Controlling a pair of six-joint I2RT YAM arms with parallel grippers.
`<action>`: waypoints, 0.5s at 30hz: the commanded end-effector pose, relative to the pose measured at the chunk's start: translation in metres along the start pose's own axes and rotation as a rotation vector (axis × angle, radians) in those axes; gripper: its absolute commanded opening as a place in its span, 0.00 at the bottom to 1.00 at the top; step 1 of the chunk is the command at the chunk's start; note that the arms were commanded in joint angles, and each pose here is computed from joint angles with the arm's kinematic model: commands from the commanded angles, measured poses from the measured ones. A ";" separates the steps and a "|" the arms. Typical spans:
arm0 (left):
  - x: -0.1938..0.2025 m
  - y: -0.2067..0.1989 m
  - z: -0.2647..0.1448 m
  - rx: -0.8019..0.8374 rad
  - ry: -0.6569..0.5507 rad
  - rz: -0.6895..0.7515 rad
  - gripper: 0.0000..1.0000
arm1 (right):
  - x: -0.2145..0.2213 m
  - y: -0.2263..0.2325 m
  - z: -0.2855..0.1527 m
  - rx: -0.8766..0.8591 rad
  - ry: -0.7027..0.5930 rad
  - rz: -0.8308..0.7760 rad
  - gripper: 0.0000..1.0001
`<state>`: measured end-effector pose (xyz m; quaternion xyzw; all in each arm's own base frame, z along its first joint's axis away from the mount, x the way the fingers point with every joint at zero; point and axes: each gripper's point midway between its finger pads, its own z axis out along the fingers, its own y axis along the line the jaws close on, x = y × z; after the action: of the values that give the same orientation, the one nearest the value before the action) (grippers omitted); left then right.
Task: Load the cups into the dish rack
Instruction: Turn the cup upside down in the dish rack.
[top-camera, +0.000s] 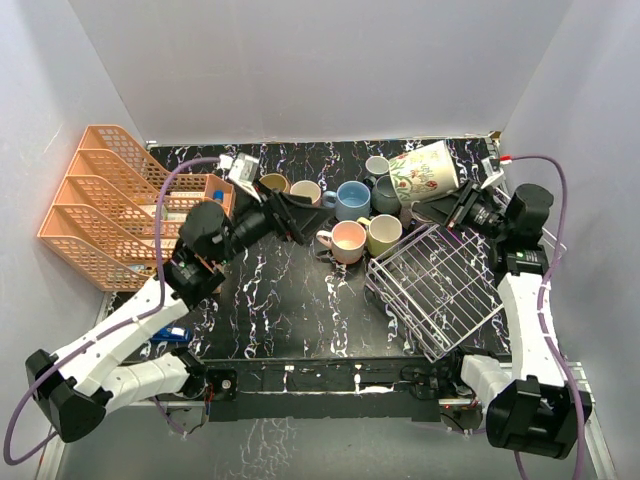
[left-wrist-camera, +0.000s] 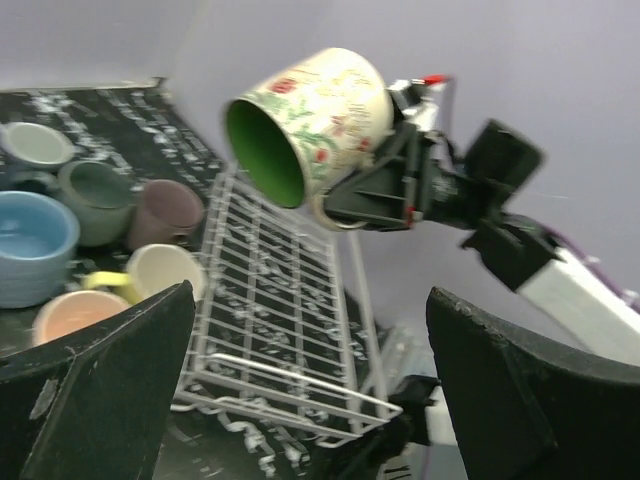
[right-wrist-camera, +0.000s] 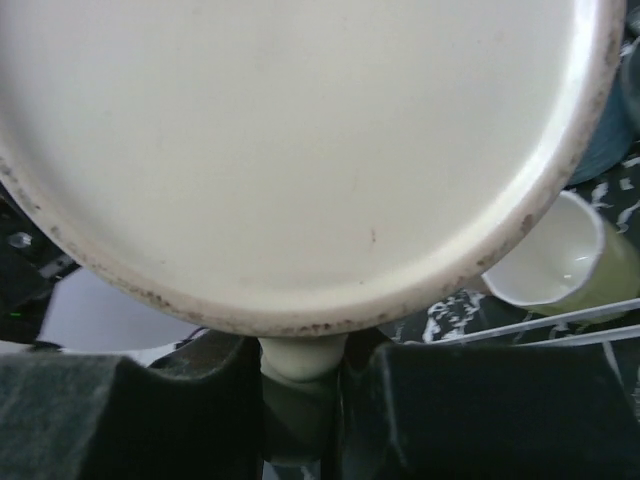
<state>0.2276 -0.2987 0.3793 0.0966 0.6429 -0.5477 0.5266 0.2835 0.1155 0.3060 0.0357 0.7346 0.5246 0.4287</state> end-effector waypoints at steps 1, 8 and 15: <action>-0.001 0.037 -0.020 -0.196 0.213 0.173 0.97 | -0.049 0.031 -0.024 0.043 -0.168 -0.438 0.08; 0.004 0.092 -0.042 -0.338 0.353 0.278 0.97 | -0.076 0.007 -0.051 0.255 -0.252 -0.567 0.08; 0.036 0.146 -0.077 -0.456 0.362 0.372 0.97 | -0.097 -0.013 -0.074 0.445 -0.299 -0.676 0.08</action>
<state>0.2768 -0.2174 0.2717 0.1632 0.8034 -0.3017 0.4867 0.2965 0.0295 0.2929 0.0350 0.7826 0.2889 0.5504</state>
